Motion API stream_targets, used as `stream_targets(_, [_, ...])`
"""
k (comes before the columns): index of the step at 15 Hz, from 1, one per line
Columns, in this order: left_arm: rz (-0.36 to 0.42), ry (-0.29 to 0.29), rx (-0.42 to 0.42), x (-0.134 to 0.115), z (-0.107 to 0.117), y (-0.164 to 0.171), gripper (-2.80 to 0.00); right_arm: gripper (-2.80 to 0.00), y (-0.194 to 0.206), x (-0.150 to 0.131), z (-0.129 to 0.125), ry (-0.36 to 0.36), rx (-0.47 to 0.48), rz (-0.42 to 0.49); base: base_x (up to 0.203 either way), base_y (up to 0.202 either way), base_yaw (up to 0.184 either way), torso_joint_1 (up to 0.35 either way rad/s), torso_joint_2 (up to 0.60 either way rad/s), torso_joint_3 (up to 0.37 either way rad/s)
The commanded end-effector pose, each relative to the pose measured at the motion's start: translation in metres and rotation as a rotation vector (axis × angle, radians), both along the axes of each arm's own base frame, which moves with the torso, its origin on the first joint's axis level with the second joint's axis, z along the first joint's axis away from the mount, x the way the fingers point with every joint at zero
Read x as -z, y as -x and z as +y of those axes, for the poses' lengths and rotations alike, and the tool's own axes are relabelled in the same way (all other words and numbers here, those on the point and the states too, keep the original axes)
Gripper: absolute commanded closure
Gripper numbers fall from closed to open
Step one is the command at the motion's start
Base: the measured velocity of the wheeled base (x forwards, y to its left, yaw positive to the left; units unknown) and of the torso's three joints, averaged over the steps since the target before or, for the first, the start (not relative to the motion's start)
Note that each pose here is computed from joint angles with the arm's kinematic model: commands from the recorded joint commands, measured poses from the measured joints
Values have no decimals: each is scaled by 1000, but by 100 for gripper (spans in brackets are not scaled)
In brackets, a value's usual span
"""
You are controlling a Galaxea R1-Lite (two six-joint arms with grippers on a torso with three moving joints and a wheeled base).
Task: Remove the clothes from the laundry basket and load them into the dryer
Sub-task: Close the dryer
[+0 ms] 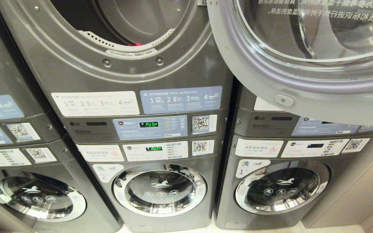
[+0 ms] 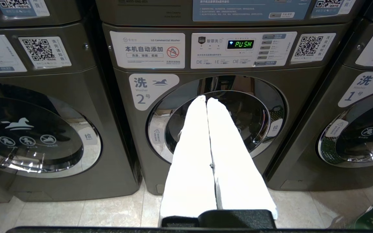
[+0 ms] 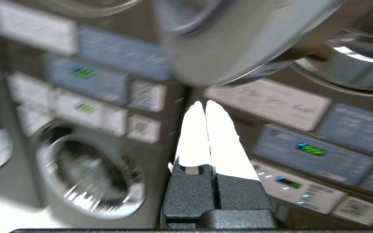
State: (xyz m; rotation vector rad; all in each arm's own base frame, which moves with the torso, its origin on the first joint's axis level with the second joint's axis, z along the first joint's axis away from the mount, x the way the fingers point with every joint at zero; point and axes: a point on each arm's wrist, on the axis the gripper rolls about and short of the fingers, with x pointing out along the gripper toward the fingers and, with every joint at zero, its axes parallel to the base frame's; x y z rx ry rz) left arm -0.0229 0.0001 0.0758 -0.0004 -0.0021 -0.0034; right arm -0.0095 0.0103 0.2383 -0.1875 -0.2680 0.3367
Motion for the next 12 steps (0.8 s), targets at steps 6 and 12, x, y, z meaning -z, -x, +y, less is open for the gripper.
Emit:
stream_targets(6, [1, 0, 0, 0, 0, 0, 0, 0, 16, 22, -7, -65, 402, 129, 0, 0, 0, 0, 0, 0])
stream_targets(12, [-1, 0, 0, 0, 0, 0, 0, 0, -39, -4, -16, -117, 554, 103, 0, 0, 0, 0, 0, 0])
